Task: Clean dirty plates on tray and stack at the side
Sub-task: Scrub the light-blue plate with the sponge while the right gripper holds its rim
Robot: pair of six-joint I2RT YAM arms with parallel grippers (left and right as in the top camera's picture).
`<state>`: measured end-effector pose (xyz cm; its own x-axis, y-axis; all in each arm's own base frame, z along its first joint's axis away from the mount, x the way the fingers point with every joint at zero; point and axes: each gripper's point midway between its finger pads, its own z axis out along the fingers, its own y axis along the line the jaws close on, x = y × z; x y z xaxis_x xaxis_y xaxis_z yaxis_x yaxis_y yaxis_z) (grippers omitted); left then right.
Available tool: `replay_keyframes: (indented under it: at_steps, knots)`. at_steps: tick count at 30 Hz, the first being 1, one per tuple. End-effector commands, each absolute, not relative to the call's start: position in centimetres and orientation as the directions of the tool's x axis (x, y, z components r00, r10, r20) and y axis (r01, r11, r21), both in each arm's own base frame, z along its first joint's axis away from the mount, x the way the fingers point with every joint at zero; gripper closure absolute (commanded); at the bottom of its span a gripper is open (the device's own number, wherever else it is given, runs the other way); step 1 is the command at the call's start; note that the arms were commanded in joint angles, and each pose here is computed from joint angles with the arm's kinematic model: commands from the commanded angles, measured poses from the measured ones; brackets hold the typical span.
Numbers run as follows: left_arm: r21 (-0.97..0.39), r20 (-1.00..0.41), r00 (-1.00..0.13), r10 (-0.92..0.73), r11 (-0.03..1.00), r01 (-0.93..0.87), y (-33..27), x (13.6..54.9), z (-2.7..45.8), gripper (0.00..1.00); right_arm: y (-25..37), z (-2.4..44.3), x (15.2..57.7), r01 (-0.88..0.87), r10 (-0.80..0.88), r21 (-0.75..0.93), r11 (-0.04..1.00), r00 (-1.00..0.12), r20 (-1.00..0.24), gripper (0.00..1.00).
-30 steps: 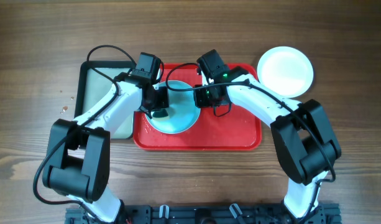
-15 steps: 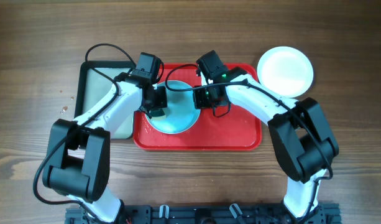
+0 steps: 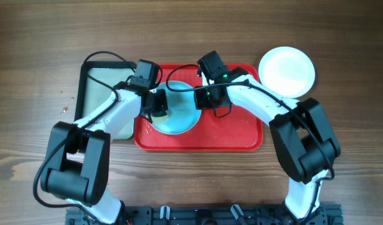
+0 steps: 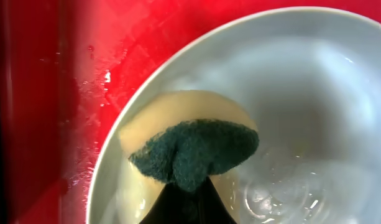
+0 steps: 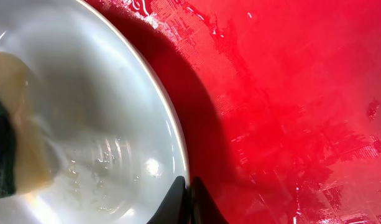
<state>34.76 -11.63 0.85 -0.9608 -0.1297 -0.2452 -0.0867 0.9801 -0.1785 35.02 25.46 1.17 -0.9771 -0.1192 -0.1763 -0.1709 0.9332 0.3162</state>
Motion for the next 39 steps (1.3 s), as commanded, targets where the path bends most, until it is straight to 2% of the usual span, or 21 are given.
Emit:
replay_keyframes:
  at_steps: [1,5,8,12,16,23,29,36,39]
  knots:
    - [-0.381,-0.080,-0.992,-0.102,0.922,-0.064,-15.5,31.4,-0.6,0.96,25.6,0.0,34.2,-0.165,-0.125,0.324,0.932,-0.982,-0.139,0.96]
    - [-0.432,-0.131,-0.987,-0.091,0.901,-0.026,-16.4,32.5,0.7,0.96,25.6,0.0,34.2,-0.165,-0.126,0.324,0.932,-0.982,-0.139,0.96]
    - [-0.463,-0.274,-0.955,-0.115,0.886,0.027,-16.4,34.6,4.8,0.96,25.6,0.0,34.2,-0.165,-0.125,0.324,0.932,-0.982,-0.139,0.96]
    - [-0.331,-0.398,-0.902,-0.170,0.943,-0.031,-12.6,35.7,7.8,0.95,25.6,0.0,34.2,-0.165,-0.125,0.324,0.932,-0.982,-0.139,0.96]
    - [-0.198,-0.350,-0.921,-0.169,0.975,-0.104,-10.1,34.4,5.7,0.95,25.6,0.0,34.2,-0.165,-0.125,0.323,0.932,-0.982,-0.139,0.96]
    - [-0.141,-0.234,-0.959,-0.159,0.982,-0.129,-9.6,33.2,1.3,0.95,25.6,0.0,34.2,-0.165,-0.126,0.324,0.932,-0.982,-0.140,0.96]
    - [-0.212,-0.118,-0.983,-0.143,0.970,-0.116,-11.5,31.7,-1.1,0.95,25.8,0.1,34.1,-0.167,-0.128,0.337,0.927,-0.983,-0.134,0.96]
    - [-0.227,-0.087,-0.987,-0.132,0.968,-0.110,-13.4,30.9,-1.7,0.93,25.8,0.1,34.1,-0.167,-0.128,0.337,0.927,-0.983,-0.135,0.96]
    - [-0.281,-0.060,-0.989,-0.132,0.953,-0.110,-14.4,30.6,-1.5,0.94,25.8,0.1,34.1,-0.167,-0.128,0.337,0.927,-0.983,-0.135,0.96]
